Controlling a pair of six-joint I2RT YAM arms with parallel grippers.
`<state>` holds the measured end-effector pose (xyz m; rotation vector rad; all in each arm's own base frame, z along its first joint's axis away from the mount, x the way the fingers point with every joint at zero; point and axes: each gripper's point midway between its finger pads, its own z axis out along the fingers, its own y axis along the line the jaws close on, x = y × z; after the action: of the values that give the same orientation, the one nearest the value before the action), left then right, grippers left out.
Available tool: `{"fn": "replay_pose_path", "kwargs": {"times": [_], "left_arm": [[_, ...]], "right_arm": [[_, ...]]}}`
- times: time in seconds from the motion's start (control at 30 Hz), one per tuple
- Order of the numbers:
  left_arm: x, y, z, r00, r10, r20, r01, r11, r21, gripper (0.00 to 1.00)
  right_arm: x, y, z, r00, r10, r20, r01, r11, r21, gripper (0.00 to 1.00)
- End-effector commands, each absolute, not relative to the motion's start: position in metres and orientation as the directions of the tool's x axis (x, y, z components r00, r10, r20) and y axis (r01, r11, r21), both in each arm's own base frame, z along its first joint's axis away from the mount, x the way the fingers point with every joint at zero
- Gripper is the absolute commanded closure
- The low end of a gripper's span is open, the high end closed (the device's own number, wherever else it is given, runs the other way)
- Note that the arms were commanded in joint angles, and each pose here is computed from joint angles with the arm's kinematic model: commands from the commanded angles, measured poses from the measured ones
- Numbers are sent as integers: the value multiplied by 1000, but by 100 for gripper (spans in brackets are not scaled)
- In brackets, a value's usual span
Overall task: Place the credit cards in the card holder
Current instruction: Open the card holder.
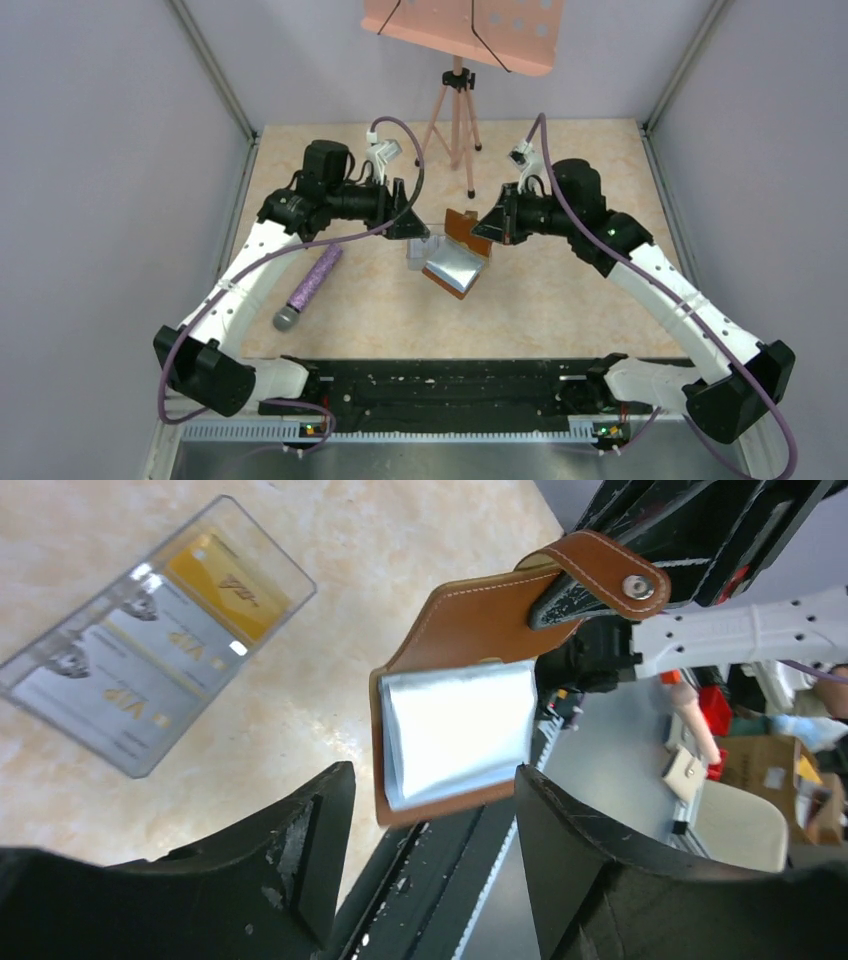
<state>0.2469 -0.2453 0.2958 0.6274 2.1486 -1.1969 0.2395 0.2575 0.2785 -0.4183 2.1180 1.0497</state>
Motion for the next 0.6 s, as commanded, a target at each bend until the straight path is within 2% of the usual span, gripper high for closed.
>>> {"fn": "replay_pose_path", "kwargs": {"times": [0.0,0.1,0.4,0.5,0.57], "left_arm": [[234,-264,313,-696,110,-710,707,277,-650,32],[230,-268,311,-708,125,-695,702,228,-675,24],[223,-270,302,-708,147,-691,706,179,-685,21],[215,-271,307,-708,143,-692,706,128,-696,26],[211,-271,308,-710,147,-689,704,107,-702,33]], "right_arm": [[215,277,321,-689,52,-723,-654,386,651,100],[208,285,329,-712,49,-700,-657,307,689,100],[206,298,350,-739,86,-669,-649,179,740,100],[210,300,348,-753,94,-652,-631,182,754,100],[214,302,346,-762,102,-639,-615,192,765,100]]}}
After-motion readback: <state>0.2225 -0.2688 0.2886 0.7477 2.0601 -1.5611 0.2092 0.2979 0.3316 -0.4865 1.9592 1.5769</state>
